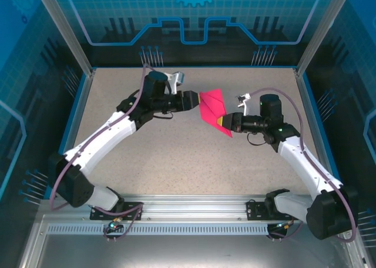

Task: Fold a paper plane with a square sheet of paper (fold left side to right side)
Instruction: Turn over the paper at the center of the table.

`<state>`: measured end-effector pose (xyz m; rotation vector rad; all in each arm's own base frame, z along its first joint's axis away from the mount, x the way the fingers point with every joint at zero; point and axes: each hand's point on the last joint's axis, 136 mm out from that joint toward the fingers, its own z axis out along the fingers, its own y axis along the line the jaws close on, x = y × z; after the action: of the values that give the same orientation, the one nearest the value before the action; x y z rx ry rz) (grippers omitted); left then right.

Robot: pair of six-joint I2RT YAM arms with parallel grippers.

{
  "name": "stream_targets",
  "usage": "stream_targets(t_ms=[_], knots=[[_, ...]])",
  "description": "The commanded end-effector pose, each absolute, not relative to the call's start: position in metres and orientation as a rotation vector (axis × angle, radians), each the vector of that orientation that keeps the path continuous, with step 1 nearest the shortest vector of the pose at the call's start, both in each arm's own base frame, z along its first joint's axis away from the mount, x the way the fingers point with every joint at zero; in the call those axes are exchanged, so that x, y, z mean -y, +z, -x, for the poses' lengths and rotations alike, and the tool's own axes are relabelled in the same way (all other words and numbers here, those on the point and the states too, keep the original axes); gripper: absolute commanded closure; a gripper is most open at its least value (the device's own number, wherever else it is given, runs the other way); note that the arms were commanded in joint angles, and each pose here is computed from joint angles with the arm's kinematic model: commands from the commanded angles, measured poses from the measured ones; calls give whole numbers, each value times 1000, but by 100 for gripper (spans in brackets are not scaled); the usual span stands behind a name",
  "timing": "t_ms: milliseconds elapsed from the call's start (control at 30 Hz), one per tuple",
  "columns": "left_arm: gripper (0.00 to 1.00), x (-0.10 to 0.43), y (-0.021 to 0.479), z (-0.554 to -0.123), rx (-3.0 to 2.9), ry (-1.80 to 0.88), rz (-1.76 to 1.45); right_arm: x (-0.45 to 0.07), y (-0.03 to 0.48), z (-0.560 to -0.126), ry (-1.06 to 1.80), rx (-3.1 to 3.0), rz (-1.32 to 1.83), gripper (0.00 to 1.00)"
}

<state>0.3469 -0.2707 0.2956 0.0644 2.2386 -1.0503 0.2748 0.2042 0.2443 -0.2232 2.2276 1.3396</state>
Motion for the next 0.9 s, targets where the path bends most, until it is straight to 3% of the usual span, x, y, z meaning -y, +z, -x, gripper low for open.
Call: stream_targets(t_ms=[0, 267, 400, 700, 867], knots=[[43, 212, 280, -342, -2258, -696, 35, -185, 215, -261, 876, -2422, 374, 87], [41, 126, 271, -314, -2153, -371, 308, -148, 192, -280, -373, -2471, 695, 88], [39, 102, 268, -300, -2128, -293, 369, -153, 189, -293, -820, -2365, 838, 87], [37, 96, 262, -293, -2144, -266, 376, -205, 128, -314, -1328, -2156, 1184, 86], [37, 96, 261, -293, -2147, -263, 370, -224, 85, -314, -1372, -2165, 1269, 86]])
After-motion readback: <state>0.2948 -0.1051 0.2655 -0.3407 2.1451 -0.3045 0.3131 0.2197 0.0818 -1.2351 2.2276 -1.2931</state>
